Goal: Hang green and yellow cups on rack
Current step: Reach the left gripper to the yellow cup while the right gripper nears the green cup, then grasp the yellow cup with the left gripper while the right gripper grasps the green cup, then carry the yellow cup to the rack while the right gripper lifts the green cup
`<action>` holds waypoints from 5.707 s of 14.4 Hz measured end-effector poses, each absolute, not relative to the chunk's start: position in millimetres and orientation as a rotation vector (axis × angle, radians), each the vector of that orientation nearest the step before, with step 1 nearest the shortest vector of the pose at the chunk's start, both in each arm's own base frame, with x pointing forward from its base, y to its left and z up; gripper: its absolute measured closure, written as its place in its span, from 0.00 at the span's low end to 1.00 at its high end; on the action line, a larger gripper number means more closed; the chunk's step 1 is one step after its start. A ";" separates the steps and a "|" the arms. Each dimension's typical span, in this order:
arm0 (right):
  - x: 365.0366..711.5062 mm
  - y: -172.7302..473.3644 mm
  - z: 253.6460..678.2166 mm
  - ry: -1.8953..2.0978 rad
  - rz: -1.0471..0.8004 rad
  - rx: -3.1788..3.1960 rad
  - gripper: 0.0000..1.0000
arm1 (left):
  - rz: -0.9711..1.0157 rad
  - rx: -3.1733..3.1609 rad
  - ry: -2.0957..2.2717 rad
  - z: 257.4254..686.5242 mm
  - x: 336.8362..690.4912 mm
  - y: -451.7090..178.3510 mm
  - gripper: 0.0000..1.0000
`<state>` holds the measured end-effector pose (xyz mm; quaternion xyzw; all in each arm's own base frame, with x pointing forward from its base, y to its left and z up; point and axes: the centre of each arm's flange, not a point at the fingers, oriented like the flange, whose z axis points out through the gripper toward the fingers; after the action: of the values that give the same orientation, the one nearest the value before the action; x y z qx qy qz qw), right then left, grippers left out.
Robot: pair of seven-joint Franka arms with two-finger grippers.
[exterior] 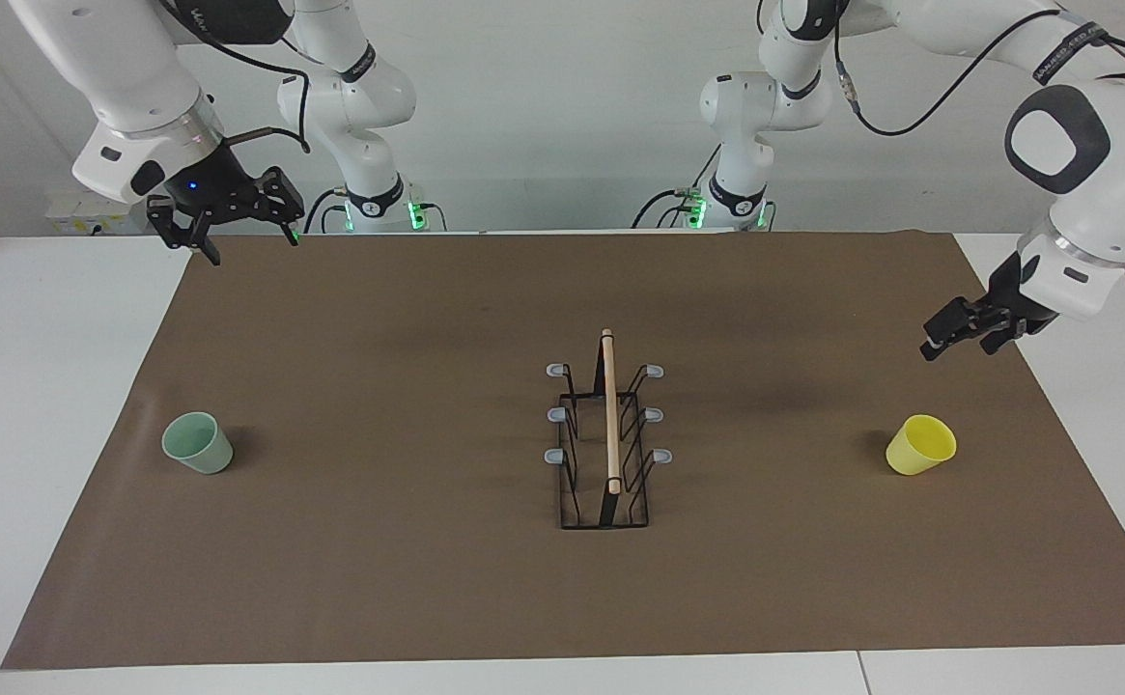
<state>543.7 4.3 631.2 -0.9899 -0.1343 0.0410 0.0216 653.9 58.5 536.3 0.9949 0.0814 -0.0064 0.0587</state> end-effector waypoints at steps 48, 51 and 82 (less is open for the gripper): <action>574.3 45.0 251.8 -2.919 1.265 -2.416 0.00 | -0.482 1.308 2.021 257.3 625.6 165.1 0.15; 567.0 27.5 225.9 -3.004 1.258 -2.384 0.00 | -0.456 1.343 1.981 266.7 627.7 164.8 0.34; 581.7 -49.4 239.9 -3.232 0.942 -2.192 0.33 | 0.395 2.513 1.176 524.0 668.2 -78.3 0.34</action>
<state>581.7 -49.4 239.9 -0.4942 -0.7286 0.2124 -0.4240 668.2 -78.3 524.0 0.8839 0.4135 0.1389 0.1686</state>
